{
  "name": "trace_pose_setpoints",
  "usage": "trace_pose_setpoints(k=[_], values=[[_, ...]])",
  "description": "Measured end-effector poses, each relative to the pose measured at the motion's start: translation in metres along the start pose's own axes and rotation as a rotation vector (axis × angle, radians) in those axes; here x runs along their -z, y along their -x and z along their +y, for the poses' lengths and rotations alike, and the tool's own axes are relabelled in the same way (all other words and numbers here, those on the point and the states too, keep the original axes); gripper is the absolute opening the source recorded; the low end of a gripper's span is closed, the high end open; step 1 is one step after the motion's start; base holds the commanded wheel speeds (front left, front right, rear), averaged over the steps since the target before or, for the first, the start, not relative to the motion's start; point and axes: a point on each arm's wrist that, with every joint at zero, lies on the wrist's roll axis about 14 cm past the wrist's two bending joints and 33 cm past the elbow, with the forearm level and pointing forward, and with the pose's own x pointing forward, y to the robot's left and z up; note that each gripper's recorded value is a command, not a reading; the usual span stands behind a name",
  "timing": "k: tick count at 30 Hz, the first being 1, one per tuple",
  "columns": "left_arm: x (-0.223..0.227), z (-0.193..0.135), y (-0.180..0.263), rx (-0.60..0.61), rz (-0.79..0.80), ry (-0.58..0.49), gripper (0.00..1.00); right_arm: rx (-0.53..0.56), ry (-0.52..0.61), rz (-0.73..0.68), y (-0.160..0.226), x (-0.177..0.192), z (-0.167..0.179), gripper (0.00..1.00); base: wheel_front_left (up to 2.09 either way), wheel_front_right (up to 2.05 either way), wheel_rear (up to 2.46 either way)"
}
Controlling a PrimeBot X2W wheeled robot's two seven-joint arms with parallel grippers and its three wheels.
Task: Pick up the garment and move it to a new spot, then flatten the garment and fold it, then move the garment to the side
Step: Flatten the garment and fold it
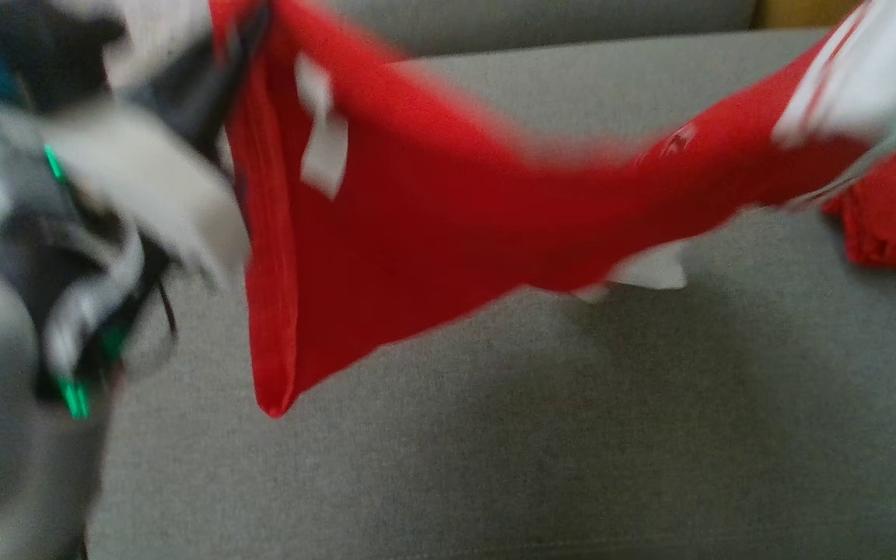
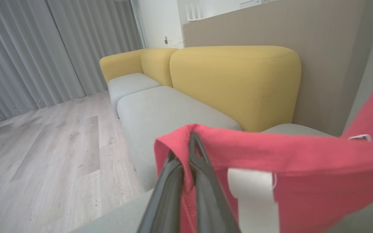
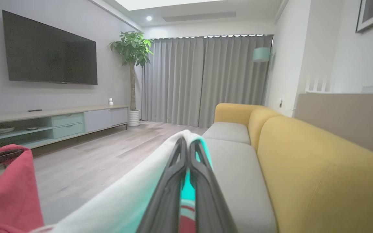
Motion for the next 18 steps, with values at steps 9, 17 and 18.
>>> trace_pose_setpoints(k=[9,17,18], values=[[-0.002,0.053,-0.108,-0.056,0.111,-0.030,0.00,0.044,0.052,-0.010,-0.122,-0.032,-0.047,0.00,0.00,0.00,0.00],[0.017,0.123,-0.197,-0.277,0.007,-0.079,0.00,0.143,0.050,-0.137,-0.244,0.009,-0.071,0.00,0.00,0.00,0.00],[0.013,0.128,-0.205,-0.300,-0.046,-0.074,0.00,0.150,0.063,-0.199,-0.254,0.003,-0.072,0.00,0.00,0.00,0.00]])
